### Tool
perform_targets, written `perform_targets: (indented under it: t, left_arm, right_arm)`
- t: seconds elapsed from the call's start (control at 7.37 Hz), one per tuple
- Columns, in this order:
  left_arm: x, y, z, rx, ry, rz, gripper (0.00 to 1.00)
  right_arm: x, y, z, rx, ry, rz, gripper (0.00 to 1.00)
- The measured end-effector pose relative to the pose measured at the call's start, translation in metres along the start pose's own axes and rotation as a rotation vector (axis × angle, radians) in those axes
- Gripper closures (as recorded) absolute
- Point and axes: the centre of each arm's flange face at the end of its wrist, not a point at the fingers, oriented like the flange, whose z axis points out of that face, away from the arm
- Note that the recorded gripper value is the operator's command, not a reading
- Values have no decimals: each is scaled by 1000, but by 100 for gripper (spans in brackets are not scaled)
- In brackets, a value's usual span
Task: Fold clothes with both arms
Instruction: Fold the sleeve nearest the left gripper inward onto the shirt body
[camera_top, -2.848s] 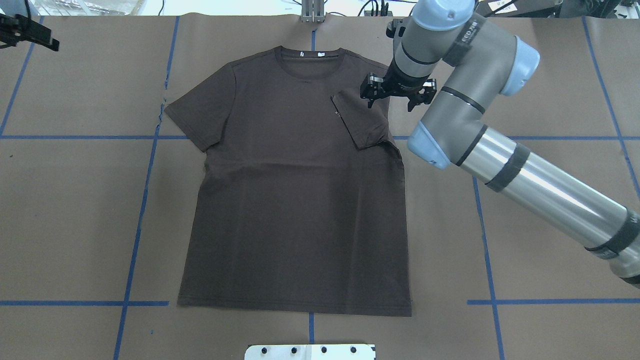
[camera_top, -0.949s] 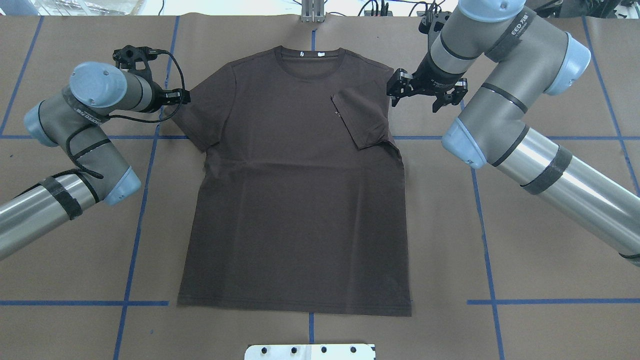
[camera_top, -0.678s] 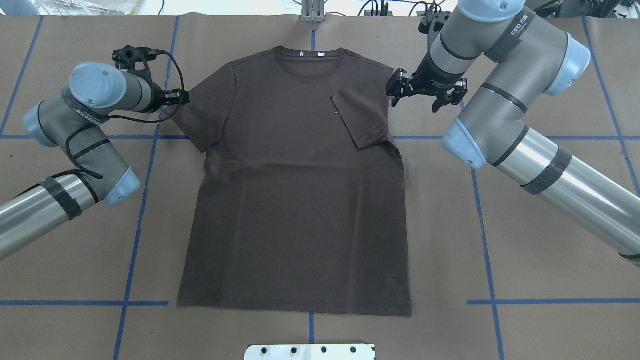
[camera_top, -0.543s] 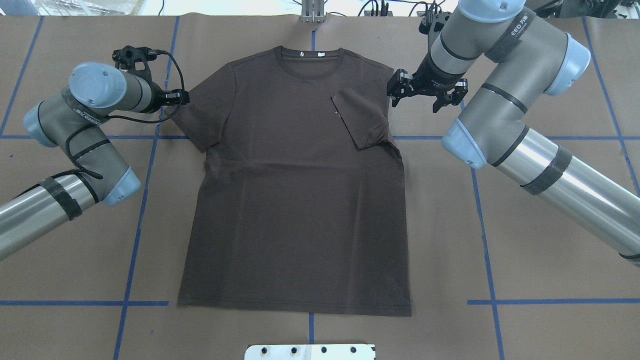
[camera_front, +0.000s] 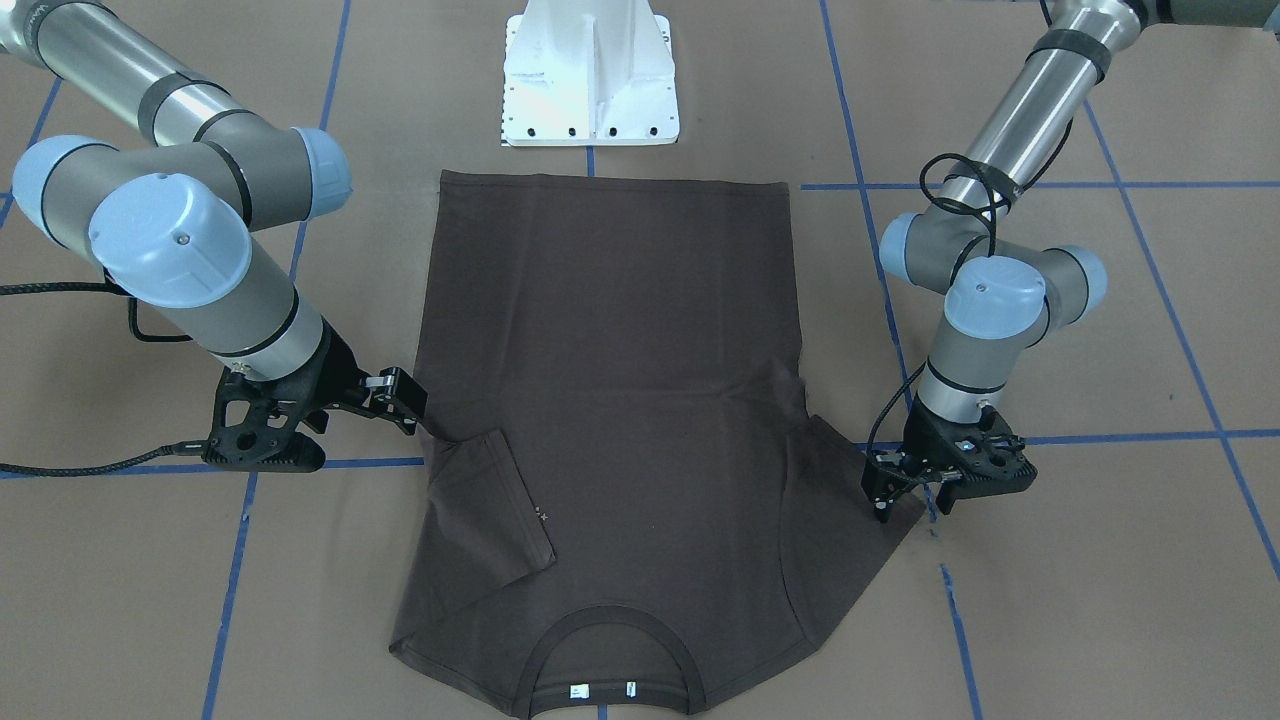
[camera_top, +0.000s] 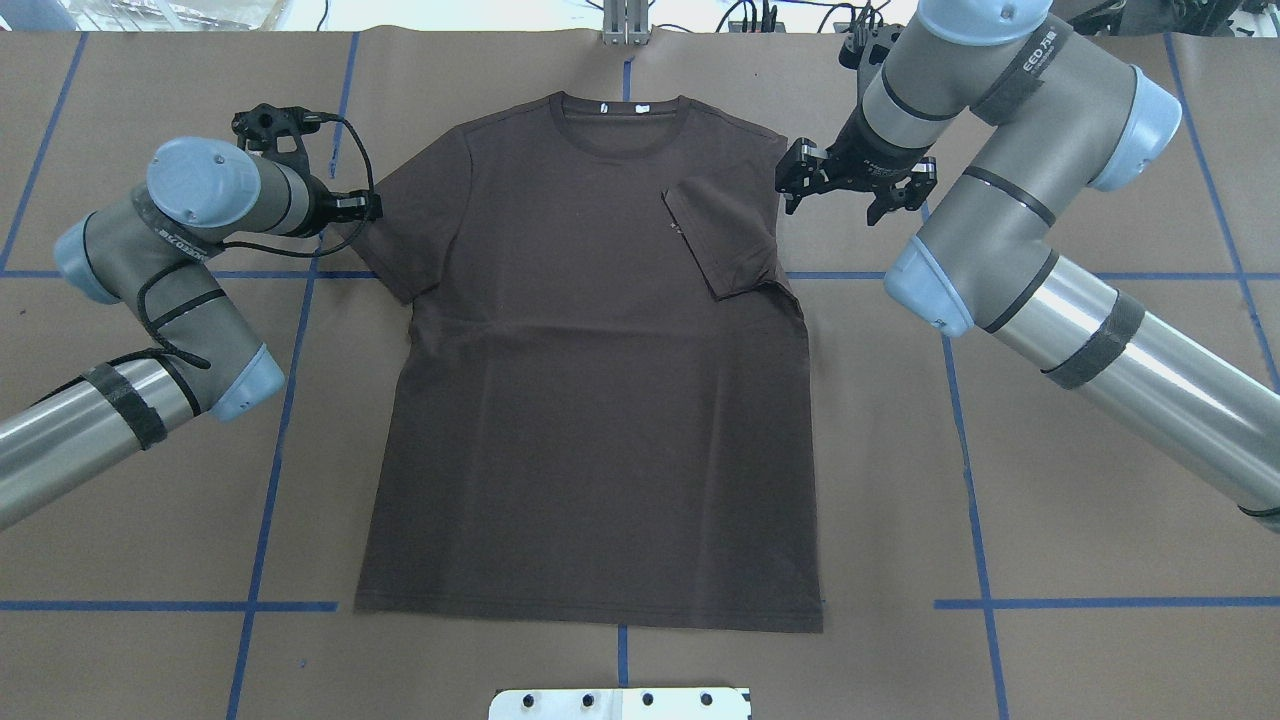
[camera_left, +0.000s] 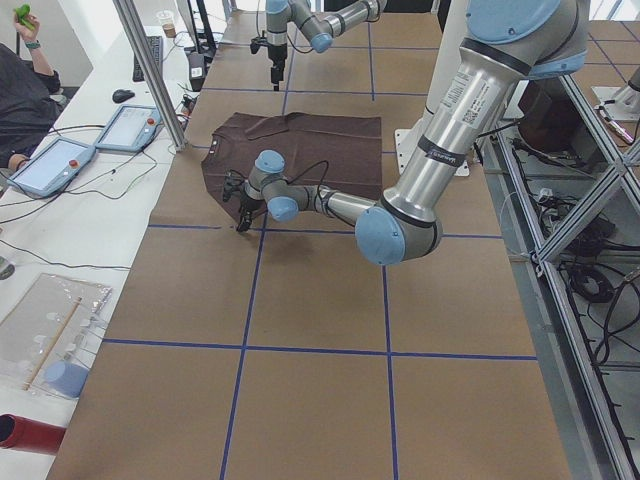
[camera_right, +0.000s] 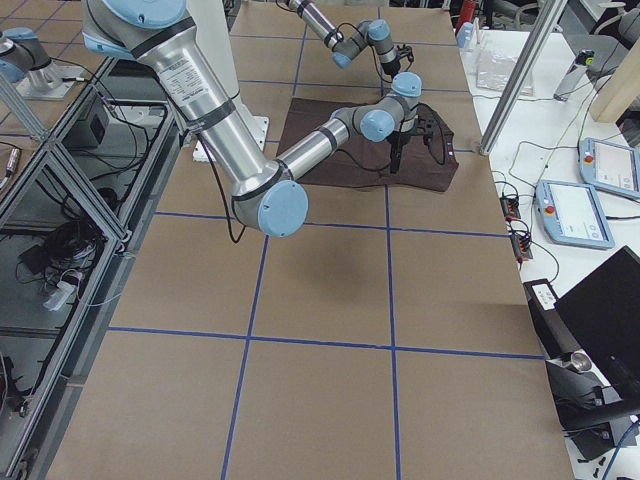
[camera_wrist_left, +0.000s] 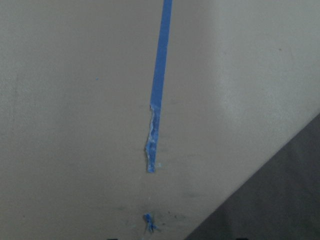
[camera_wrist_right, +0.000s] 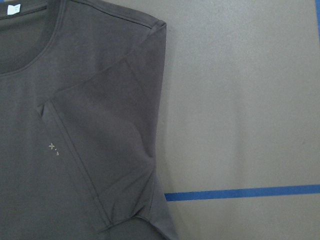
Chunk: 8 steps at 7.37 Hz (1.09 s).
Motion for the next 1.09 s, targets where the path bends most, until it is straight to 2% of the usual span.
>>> perform_targets:
  t: [0.14,0.27,0.81,0.95,1.09]
  left_arm:
    - [0,0,0,-2,-1,1,70]
    - [-1,-2,-1,-2,-4,-1,72]
    - [7,-3,-6,-2,8,5,75]
    - [8,-2,-7,-3,11,6,93]
    - [10,-2,-7,-4,13,7,100]
  right_arm:
    - [0,0,0,0,0,0,0]
    - [0,0,0,0,-1,0,0]
    - [0,0,0,0,0,-1,0]
    - [0,0,0,0,0,-1,0]
    - [1,0,1,0,1,-1,0]
